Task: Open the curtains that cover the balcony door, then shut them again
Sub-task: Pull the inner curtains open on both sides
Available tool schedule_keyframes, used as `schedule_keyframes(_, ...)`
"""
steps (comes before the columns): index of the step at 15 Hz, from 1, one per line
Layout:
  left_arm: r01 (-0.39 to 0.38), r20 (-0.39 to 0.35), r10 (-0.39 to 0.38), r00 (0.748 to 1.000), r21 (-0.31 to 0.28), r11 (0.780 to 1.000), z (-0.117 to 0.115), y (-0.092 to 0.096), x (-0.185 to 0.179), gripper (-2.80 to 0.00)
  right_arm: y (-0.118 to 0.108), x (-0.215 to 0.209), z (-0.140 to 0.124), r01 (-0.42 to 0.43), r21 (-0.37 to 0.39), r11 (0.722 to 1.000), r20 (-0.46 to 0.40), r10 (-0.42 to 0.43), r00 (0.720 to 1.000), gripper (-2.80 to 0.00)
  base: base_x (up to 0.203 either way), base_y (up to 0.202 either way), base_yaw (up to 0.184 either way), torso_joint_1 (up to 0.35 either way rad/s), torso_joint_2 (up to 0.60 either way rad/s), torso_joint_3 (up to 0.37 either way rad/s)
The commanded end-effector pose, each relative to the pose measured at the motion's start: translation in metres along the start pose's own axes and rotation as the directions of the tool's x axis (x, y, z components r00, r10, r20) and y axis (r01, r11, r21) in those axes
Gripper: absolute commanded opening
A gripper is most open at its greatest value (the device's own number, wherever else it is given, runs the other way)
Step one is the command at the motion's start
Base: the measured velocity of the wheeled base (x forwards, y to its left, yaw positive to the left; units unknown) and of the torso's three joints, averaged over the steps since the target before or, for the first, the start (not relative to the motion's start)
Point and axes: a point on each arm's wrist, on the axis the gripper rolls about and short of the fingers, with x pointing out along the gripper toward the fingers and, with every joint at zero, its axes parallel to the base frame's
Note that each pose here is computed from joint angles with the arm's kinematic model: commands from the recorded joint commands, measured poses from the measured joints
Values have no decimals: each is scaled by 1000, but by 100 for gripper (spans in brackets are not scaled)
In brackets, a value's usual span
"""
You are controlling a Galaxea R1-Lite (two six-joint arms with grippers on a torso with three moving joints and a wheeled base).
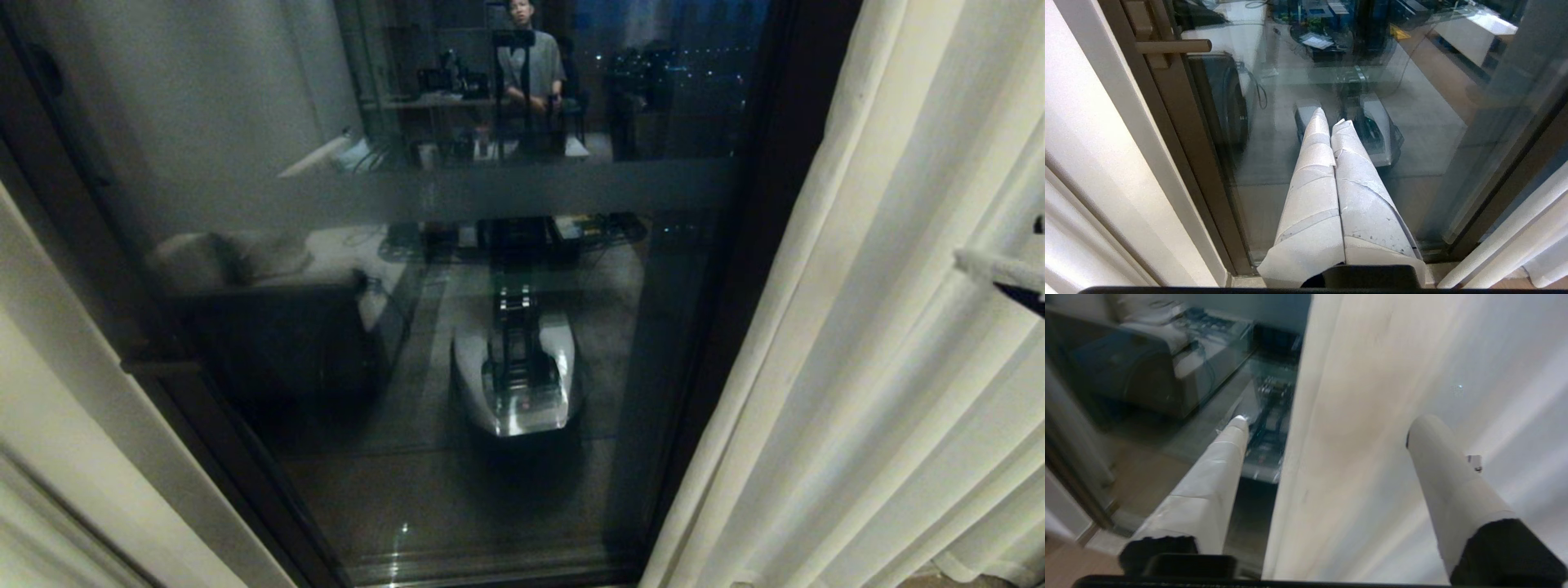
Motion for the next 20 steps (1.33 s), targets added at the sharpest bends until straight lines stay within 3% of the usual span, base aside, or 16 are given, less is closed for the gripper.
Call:
schedule_keyframes(1, 0, 1, 0, 1000, 0, 1000, 0, 0, 0, -280, -10, 34, -2, -10, 10, 1000, -37, 10, 999, 0, 0, 0, 0, 0, 0, 0)
schedule_keyframes(5, 0, 1, 0, 1000, 0, 1000, 0, 0, 0, -280, -18, 65, 2, -21, 23, 1000, -44, 22, 999, 0, 0, 0, 0, 0, 0, 0)
schedule_keyframes(11, 0, 1, 0, 1000, 0, 1000, 0, 0, 0, -280, -17, 116, 16, -73, 35, 997, 20, 72, 997, 0, 0, 0, 0, 0, 0, 0)
schedule_keyframes(20, 0, 1, 0, 1000, 0, 1000, 0, 0, 0, -280, -26, 157, 25, 26, 28, 999, 35, -27, 999, 0, 0, 0, 0, 0, 0, 0)
